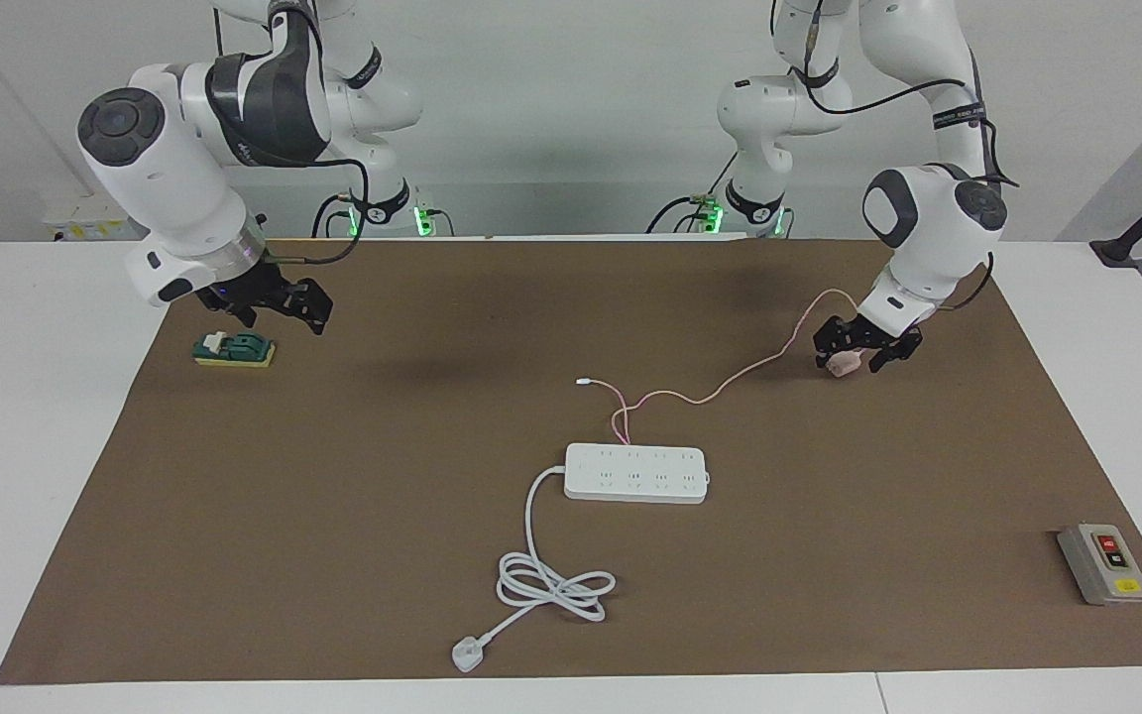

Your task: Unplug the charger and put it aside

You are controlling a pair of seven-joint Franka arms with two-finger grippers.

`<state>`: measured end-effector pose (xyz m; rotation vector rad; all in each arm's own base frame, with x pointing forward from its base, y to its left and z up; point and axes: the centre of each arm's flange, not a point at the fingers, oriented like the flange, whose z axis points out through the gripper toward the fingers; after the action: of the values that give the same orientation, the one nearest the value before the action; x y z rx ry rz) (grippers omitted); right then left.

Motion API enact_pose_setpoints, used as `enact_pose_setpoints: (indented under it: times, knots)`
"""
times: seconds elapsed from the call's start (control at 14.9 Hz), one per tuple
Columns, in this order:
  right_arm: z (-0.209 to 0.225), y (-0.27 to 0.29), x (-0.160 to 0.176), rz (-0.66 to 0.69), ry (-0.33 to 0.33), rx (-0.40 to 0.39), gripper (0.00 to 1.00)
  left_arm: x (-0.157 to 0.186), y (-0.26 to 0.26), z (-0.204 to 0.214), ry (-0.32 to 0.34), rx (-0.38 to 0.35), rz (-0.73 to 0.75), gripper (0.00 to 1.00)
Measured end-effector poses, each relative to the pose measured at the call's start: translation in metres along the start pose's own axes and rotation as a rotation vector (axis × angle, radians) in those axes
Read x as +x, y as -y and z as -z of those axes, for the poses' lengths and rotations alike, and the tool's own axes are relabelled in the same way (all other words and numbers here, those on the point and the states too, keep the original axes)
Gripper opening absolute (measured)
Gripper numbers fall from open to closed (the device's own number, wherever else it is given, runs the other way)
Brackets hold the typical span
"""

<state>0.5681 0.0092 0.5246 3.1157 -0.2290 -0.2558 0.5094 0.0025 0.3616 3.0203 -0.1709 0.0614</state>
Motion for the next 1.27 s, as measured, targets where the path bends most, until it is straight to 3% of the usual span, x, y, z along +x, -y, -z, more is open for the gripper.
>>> enact_pose_setpoints:
  times: [0.34, 0.81, 1.27]
  knots:
    - [0.008, 0.0, -0.008, 0.005, -0.014, 0.005, 1.0, 0.024, -0.006, 0.065, 0.085, 0.02, 0.094, 1.0]
    - [-0.004, -0.004, -0.031, 0.013, -0.071, 0.025, 1.0, 0.033, -0.024, 0.157, 0.076, 0.064, 0.214, 1.0]
    - [-0.023, -0.021, -0.001, 0.041, -0.057, 0.015, 1.0, 0.012, -0.049, 0.214, 0.11, 0.133, 0.204, 1.0]
